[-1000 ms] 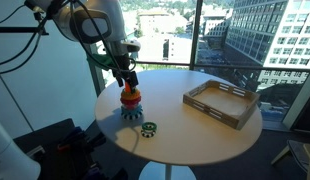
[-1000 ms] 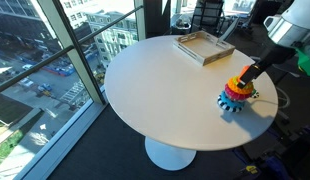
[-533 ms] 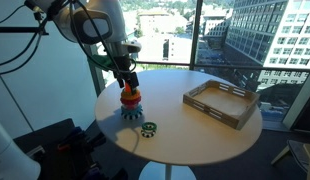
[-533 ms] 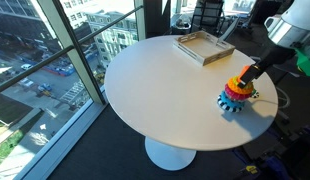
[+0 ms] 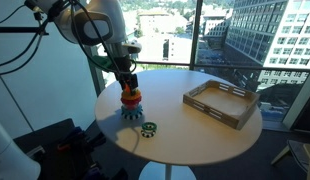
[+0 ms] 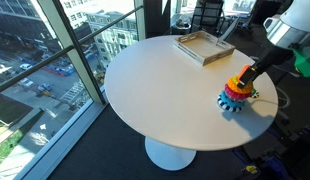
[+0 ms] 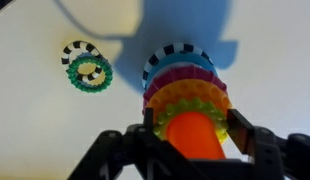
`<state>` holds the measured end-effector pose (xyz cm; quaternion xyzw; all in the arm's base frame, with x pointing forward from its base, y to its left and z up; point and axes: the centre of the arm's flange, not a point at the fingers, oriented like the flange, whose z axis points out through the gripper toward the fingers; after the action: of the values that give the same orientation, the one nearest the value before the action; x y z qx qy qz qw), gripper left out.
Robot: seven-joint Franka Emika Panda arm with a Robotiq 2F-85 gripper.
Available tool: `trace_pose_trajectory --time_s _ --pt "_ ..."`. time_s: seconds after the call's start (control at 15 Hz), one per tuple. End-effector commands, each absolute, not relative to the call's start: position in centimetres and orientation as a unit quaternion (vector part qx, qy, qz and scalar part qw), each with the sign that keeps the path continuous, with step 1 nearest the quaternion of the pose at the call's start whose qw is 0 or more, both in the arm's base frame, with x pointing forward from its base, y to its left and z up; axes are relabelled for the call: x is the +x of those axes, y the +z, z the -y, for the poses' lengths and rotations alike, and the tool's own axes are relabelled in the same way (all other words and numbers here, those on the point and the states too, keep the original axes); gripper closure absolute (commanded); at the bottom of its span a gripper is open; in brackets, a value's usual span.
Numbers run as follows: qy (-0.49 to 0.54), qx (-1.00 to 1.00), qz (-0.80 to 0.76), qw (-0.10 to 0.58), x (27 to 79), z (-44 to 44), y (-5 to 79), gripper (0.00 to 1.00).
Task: Move the light green ring from the stack to the table
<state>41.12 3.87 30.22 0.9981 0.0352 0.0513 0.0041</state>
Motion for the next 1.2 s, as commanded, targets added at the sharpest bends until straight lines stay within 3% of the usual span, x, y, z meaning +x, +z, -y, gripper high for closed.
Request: trace_pose_trajectory --time_s 0.0,1.13 --pt "0.060 0.998 -0.029 0.008 41.0 -3.9 30.6 0.52" --pt "0.148 0.989 -0.026 -0.001 39.9 -3.1 39.8 0.52"
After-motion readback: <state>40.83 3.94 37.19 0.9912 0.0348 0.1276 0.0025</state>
